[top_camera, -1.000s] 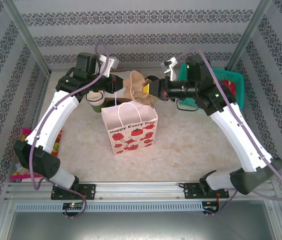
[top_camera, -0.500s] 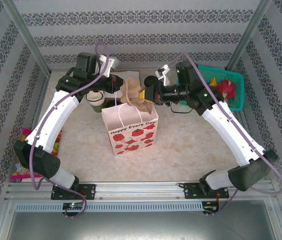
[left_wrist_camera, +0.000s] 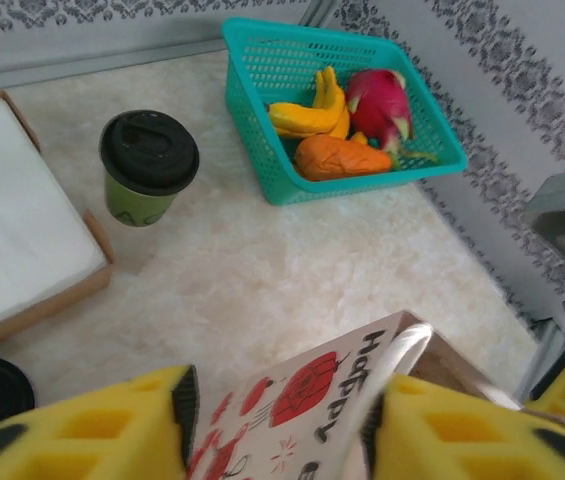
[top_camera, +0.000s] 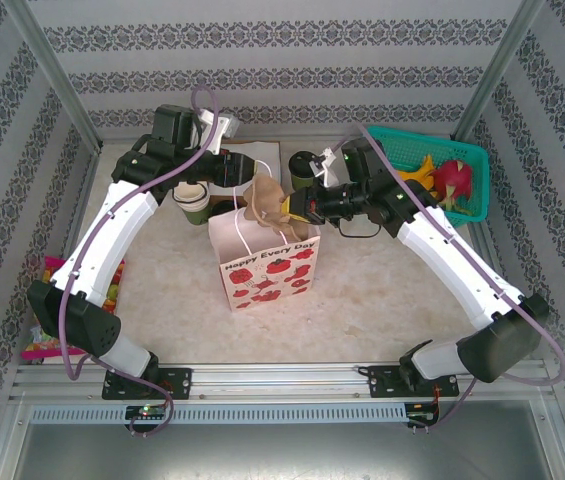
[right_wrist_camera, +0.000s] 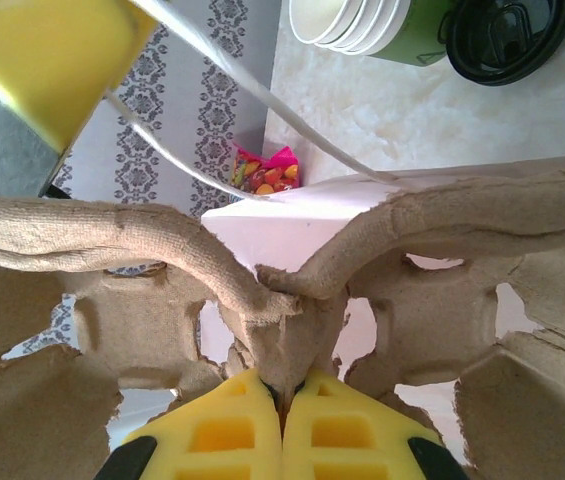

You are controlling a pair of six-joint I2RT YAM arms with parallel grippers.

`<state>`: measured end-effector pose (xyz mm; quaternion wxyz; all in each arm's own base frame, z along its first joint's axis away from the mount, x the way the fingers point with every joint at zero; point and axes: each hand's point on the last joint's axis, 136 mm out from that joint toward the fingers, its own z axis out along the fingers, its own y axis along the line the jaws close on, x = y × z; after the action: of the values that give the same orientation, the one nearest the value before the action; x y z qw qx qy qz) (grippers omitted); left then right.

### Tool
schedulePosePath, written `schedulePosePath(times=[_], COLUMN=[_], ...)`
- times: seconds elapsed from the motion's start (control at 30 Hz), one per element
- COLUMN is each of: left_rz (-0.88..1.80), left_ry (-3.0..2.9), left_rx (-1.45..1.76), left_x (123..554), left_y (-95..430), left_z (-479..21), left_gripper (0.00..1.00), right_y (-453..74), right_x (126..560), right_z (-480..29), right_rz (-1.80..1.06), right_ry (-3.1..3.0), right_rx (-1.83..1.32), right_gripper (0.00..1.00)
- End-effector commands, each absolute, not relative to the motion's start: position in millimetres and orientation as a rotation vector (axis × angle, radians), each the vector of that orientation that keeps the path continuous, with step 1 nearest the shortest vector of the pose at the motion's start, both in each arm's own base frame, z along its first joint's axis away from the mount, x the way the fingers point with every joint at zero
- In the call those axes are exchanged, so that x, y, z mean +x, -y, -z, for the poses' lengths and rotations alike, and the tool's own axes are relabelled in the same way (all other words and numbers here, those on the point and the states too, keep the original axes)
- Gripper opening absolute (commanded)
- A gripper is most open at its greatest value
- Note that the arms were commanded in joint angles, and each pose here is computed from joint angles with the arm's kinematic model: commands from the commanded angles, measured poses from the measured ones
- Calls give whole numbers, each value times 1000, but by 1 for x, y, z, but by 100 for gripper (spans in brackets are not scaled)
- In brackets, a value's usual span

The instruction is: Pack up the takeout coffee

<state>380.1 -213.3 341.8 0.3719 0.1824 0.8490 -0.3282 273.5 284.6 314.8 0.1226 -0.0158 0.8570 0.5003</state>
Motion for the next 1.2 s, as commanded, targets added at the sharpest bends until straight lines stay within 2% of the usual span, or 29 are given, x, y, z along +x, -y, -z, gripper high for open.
schedulePosePath(times=[0.0,0.03,0.1,0.27,0.57,0.8,0.87,0.93,1.07,1.17], left_rz=[689,659,642,678,1027,1105,1110,1105,1145,1116], left_ry=[-2122,-2126,-2128,-2100,-1997,-2003,-1979,-1979,-1951,-1934], left_rx=[383,366,355,369,591,647,664,686,795,884], left_x=[376,372,361,325,250,256,264,269,262,247], left_y=[185,179,172,166,195,215,221,226,237,237], left_z=[-366,-365,-364,-361,-355,-346,-346,-344,-342,-332], left_gripper=[75,81,85,88,80,72,68,59,28,21], right_y=[-283,-283,-281,-280,-282,-282,-281,-280,-278,-277], right_x=[273,273,273,272,274,274,274,273,274,277], right_z=[-322,-323,-326,-330,-329,-330,-330,-330,-329,-330], right_rz=[-1440,-1436,-1431,-1433,-1441,-1443,-1440,-1437,-1435,-1469], right_ry=[-2462,-2458,-2446,-2434,-2436,-2432,-2432,-2428,-2420,-2402], right_rx=[-36,-36,-33,-29,-26,-22,-17,-11,23,61], right_gripper=[0,0,0,0,0,0,0,0,0,0])
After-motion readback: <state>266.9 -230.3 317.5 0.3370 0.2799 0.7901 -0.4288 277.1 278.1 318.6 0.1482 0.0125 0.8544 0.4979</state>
